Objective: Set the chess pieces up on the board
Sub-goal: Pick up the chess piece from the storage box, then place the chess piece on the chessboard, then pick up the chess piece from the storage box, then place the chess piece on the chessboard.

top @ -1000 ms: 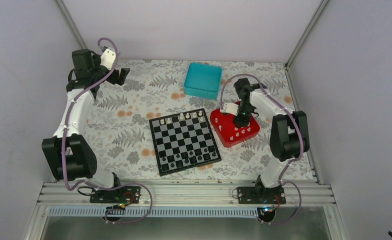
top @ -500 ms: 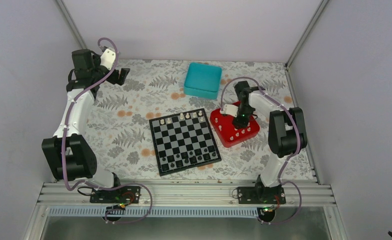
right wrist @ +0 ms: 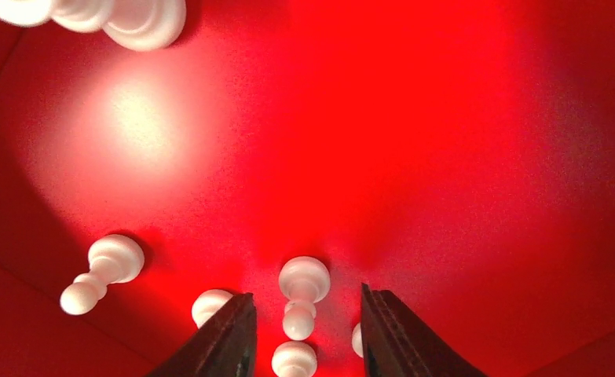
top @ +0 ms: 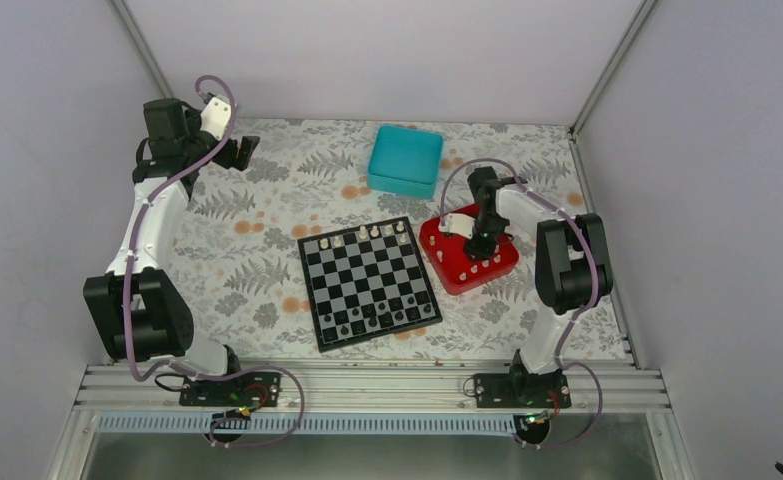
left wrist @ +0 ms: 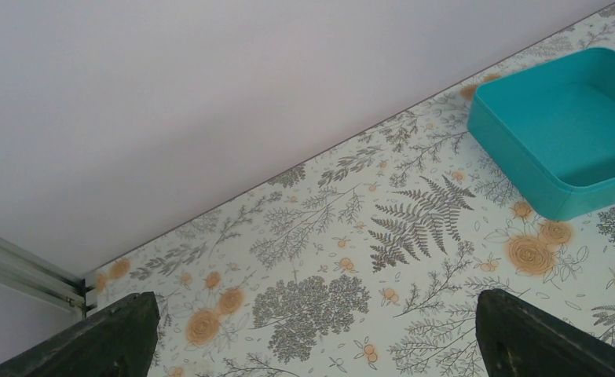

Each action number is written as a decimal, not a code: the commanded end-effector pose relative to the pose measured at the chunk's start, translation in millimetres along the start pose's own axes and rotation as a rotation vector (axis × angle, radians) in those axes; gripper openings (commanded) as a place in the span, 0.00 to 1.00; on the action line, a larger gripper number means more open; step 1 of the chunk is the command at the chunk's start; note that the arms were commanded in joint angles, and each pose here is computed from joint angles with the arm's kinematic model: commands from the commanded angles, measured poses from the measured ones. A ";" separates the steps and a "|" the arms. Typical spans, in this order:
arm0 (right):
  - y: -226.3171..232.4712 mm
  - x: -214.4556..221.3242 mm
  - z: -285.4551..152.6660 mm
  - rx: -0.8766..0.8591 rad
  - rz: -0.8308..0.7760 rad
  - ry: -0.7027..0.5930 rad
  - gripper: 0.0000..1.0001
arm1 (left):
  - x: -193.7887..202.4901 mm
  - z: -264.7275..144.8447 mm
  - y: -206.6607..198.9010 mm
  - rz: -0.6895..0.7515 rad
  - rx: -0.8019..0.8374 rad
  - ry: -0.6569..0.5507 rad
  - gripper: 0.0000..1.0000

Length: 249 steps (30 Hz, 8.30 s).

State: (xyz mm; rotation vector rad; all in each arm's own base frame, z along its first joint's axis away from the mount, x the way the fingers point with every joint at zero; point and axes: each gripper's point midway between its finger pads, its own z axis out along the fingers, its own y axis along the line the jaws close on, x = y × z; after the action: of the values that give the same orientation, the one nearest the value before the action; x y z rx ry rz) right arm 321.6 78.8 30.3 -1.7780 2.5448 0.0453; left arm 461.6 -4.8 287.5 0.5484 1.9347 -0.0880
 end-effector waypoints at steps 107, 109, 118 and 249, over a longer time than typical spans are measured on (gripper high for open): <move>20.4 -134.1 -136.2 0.145 -0.287 -0.205 0.32 | -9.7 -6.8 -0.4 0.015 0.014 -0.023 1.00; 1.4 -103.7 -132.4 0.159 -0.207 -0.179 0.34 | -10.0 -7.6 -0.4 0.015 0.012 -0.025 1.00; -36.7 -14.3 -81.9 0.168 -0.026 -0.089 0.42 | -7.3 -5.0 -1.1 0.003 0.017 -0.024 1.00; 64.6 -226.4 11.0 0.051 -0.565 0.022 0.10 | -9.3 -6.9 -4.7 0.003 0.034 -0.032 1.00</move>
State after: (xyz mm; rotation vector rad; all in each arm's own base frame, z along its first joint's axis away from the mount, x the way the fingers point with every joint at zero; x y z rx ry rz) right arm 339.1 317.2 44.0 -2.3722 1.9267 -0.0427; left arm 460.4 -8.8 285.2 0.5607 1.9367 -0.1168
